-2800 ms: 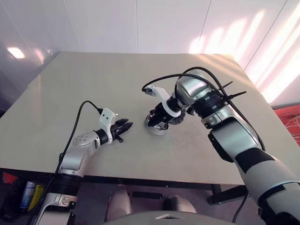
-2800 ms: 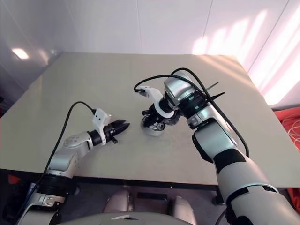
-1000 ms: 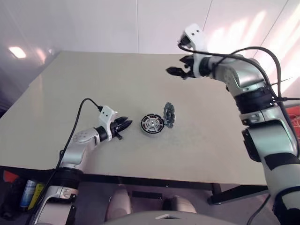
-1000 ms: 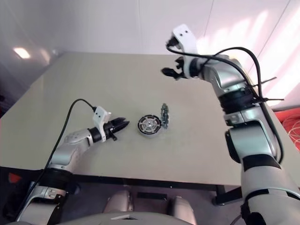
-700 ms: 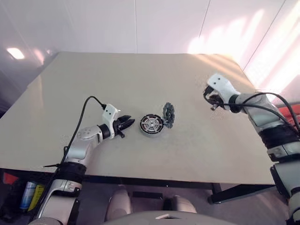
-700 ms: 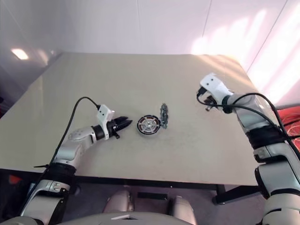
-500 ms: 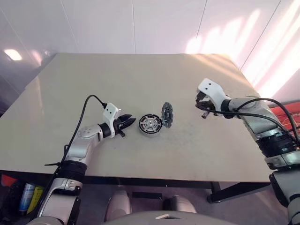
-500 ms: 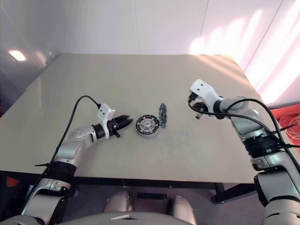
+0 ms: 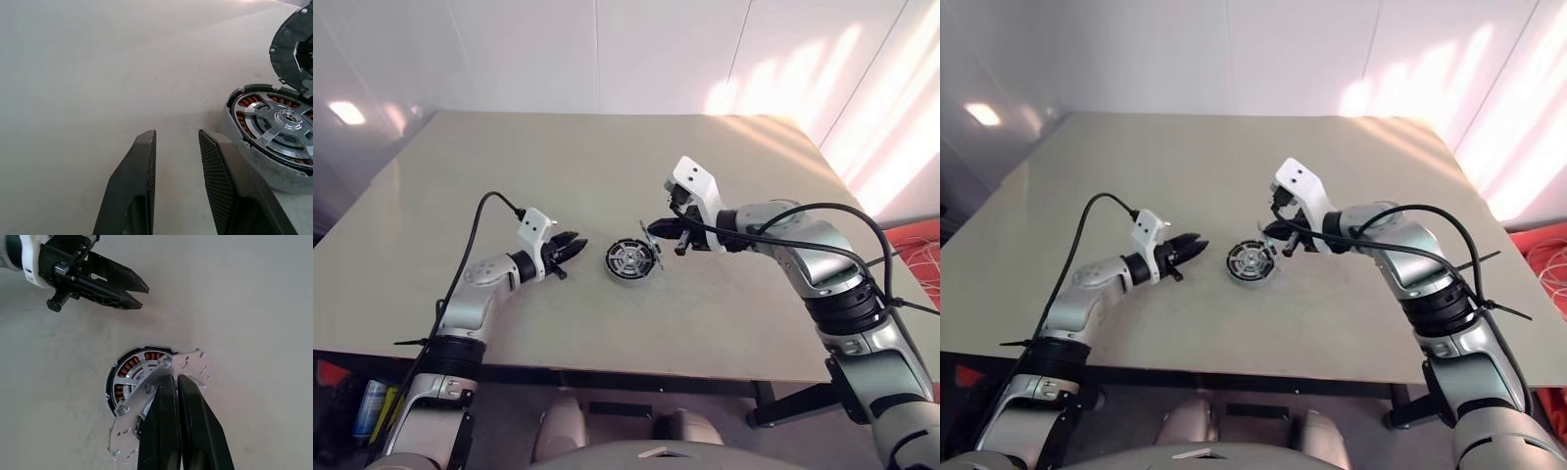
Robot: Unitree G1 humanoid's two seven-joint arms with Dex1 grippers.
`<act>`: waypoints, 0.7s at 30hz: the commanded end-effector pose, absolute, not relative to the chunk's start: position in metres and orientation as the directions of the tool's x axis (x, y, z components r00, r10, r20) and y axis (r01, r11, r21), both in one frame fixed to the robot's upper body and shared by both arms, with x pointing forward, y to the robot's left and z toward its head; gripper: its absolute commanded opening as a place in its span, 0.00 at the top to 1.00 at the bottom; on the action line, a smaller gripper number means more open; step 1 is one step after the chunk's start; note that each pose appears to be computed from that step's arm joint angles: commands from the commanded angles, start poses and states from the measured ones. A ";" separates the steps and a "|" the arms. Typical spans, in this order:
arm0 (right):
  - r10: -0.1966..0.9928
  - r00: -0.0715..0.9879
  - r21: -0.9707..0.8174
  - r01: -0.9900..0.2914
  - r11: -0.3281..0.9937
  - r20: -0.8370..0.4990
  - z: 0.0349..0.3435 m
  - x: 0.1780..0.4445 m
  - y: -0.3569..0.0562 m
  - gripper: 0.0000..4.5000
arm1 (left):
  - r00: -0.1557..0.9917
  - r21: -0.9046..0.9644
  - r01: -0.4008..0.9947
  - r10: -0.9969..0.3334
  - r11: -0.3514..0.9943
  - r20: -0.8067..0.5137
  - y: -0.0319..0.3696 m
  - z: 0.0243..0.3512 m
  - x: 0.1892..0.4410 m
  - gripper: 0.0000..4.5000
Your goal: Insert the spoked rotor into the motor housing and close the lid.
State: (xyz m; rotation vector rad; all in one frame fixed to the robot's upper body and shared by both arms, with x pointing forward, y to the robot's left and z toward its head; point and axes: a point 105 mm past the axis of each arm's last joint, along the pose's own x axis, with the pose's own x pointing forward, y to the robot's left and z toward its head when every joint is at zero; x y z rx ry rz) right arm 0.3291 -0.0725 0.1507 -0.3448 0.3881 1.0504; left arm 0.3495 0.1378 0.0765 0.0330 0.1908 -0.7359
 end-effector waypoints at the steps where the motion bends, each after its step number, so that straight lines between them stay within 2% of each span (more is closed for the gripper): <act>1: 0.795 0.423 -0.101 -0.900 0.424 -0.434 0.159 0.325 -0.055 0.98 | 0.746 -0.005 0.657 -0.652 0.754 -0.135 0.142 0.095 0.352 0.67; 8: 0.816 0.392 -0.009 -0.903 0.429 -0.425 0.147 0.325 -0.040 0.98 | 0.765 0.003 0.637 -0.631 0.771 -0.132 0.148 0.101 0.354 0.67; 12: 0.807 0.384 0.082 -0.881 0.465 -0.449 0.124 0.330 -0.034 0.98 | 0.775 0.022 0.625 -0.618 0.780 -0.128 0.152 0.105 0.358 0.67; 21: 0.763 0.427 0.288 -0.746 0.601 -0.486 0.081 0.349 -0.049 0.98 | 0.804 0.074 0.593 -0.584 0.802 -0.108 0.166 0.122 0.364 0.67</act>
